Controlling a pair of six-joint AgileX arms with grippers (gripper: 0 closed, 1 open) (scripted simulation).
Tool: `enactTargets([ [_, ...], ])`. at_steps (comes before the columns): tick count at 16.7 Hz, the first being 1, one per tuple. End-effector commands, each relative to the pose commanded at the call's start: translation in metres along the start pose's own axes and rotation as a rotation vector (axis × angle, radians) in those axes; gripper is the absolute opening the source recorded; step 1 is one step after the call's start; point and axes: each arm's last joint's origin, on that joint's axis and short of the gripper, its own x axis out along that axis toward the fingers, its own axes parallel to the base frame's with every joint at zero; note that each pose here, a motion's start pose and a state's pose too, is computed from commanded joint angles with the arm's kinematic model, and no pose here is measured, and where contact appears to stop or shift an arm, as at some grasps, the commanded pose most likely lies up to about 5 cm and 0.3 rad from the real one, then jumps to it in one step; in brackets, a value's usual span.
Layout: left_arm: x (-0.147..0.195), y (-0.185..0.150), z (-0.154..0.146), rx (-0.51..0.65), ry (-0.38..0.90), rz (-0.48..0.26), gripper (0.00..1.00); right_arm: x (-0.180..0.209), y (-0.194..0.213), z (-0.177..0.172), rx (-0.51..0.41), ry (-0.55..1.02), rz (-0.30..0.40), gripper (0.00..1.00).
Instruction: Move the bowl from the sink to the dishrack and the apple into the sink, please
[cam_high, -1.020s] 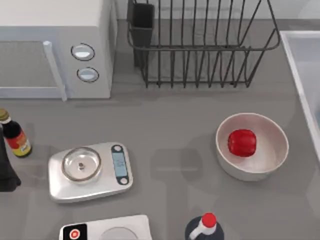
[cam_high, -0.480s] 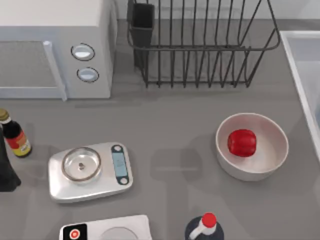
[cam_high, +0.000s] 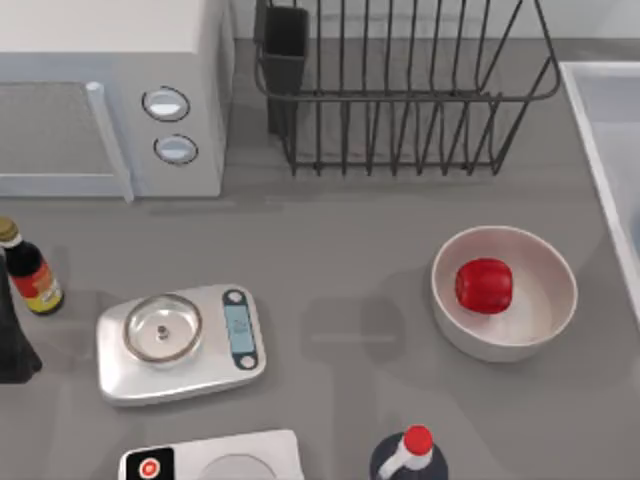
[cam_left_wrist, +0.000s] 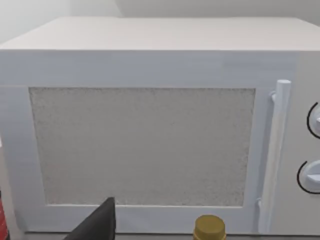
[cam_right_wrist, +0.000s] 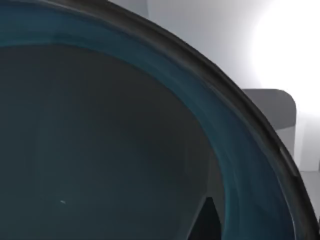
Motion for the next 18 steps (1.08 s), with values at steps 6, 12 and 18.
enactTargets([
  [6,0.000,0.000,0.000,0.000,0.000,0.000,1.00,0.000,0.000,0.000,0.000,0.000,0.000,0.00],
  [12,0.000,0.000,0.000,0.000,0.000,0.000,1.00,-0.002,0.002,0.001,-0.002,-0.004,-0.001,0.00],
  [18,0.000,0.000,0.000,0.000,0.000,0.000,1.00,-0.058,-0.021,-0.022,-0.001,0.007,0.003,0.00],
])
